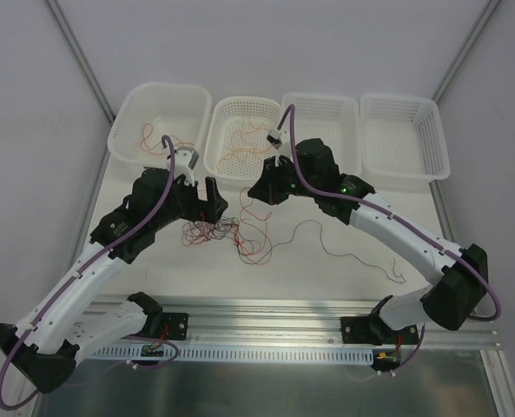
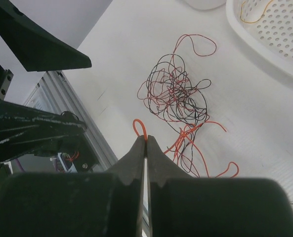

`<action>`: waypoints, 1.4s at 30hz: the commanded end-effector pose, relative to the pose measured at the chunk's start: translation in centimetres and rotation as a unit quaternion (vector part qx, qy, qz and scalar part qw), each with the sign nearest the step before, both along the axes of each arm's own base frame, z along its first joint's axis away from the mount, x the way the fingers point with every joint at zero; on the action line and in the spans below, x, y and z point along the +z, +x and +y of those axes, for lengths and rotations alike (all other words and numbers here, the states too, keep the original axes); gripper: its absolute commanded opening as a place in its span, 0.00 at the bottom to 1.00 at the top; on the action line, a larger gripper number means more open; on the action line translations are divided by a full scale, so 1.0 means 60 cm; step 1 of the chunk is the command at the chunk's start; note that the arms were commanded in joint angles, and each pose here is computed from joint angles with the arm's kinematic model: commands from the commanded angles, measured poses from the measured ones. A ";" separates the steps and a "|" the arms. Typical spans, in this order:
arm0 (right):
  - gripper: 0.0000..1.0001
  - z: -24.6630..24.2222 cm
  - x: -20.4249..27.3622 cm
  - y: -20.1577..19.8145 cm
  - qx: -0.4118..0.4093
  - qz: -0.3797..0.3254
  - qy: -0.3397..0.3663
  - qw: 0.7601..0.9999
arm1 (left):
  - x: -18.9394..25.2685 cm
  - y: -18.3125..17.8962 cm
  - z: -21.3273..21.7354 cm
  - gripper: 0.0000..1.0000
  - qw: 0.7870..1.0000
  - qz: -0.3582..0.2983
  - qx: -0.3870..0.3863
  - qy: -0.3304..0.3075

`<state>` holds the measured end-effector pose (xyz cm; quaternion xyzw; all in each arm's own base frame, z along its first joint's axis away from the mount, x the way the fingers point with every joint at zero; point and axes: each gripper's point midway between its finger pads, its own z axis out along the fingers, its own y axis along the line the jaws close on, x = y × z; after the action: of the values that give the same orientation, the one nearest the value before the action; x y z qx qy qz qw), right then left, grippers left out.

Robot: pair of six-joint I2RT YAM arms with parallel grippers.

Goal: Untangle the cables

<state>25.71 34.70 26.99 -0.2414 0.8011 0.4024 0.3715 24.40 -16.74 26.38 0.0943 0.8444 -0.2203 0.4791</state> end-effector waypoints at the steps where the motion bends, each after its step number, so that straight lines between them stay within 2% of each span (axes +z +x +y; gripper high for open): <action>1: 0.01 0.027 0.057 0.003 0.017 -0.030 0.052 0.998 | 0.014 -0.013 -0.033 0.91 0.999 0.003 -0.031 -0.030; 7: 0.01 0.029 0.062 -0.002 0.023 -0.030 0.063 0.997 | -0.009 -0.034 -0.070 0.89 0.996 0.012 -0.088 -0.022; 13: 0.01 0.033 0.073 -0.023 0.056 -0.035 0.078 0.995 | -0.027 -0.018 -0.084 0.88 0.996 0.005 -0.086 -0.001; 23: 0.01 0.029 0.080 -0.049 0.069 -0.030 0.103 0.992 | -0.020 0.009 -0.113 0.79 0.997 -0.010 -0.076 -0.021; 27: 0.01 0.027 0.100 -0.053 0.066 -0.035 0.126 0.989 | -0.038 0.013 -0.125 0.71 0.997 0.000 -0.075 -0.021; 31: 0.01 0.024 0.111 -0.060 0.064 -0.036 0.142 0.987 | -0.048 0.015 -0.135 0.59 0.997 0.003 -0.074 -0.026; 34: 0.01 0.019 0.116 -0.064 0.062 -0.035 0.148 0.986 | -0.046 0.014 -0.142 0.44 0.996 0.002 -0.077 -0.033; 35: 0.01 0.017 0.116 -0.066 0.061 -0.036 0.150 0.986 | -0.045 0.012 -0.145 0.31 0.996 0.002 -0.079 -0.035; 39: 0.01 0.005 0.113 -0.067 0.045 -0.036 0.151 0.987 | -0.034 0.011 -0.147 0.01 0.996 -0.005 -0.081 -0.045; 42: 0.02 -0.009 0.107 -0.067 0.030 -0.039 0.138 0.989 | -0.020 0.014 -0.142 0.00 0.996 -0.017 -0.071 -0.048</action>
<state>22.07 34.96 30.84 -0.2332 0.7377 0.5022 0.3864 24.75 -25.12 22.89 0.1496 0.8362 -0.2816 0.4461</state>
